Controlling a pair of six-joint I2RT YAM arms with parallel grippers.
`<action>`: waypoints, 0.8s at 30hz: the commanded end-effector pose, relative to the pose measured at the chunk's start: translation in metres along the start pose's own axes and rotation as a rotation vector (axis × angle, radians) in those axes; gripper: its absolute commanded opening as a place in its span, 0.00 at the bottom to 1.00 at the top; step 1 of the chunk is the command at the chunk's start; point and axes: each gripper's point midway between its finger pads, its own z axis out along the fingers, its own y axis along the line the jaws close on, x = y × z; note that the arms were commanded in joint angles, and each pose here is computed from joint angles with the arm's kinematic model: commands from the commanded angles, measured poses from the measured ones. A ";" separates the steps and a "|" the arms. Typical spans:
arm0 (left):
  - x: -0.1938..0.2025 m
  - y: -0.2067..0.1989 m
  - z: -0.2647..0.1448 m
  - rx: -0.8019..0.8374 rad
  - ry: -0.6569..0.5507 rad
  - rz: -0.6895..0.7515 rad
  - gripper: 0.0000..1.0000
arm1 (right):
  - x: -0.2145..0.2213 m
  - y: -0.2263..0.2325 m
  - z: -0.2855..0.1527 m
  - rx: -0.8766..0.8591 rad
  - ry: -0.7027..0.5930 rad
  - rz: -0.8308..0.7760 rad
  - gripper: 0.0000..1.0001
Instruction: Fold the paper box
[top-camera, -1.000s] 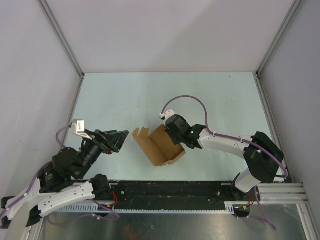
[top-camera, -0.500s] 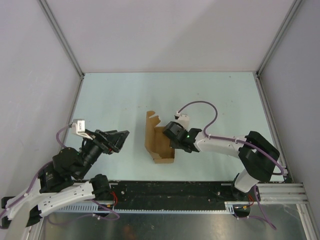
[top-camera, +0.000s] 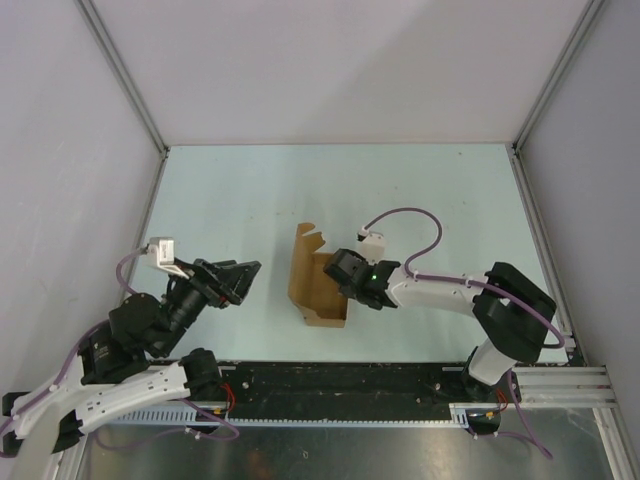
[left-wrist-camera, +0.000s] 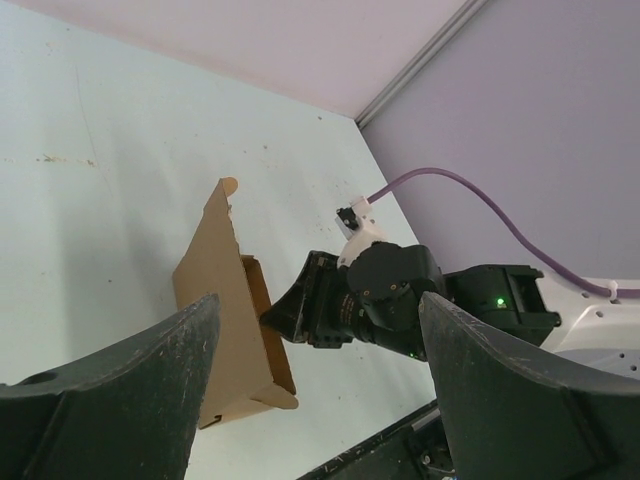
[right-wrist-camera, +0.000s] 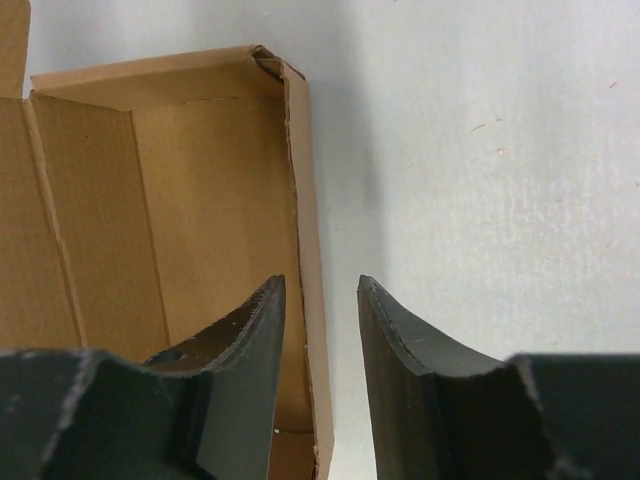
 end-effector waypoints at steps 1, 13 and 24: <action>0.000 -0.001 0.004 -0.008 -0.001 0.025 0.86 | -0.029 -0.009 -0.015 0.012 -0.082 0.024 0.41; 0.000 0.001 0.004 -0.014 -0.005 0.027 0.86 | -0.074 -0.183 -0.070 0.279 -0.146 0.282 0.66; 0.002 0.001 0.004 -0.011 -0.001 0.029 0.86 | -0.052 -0.257 -0.070 0.448 -0.099 0.548 0.82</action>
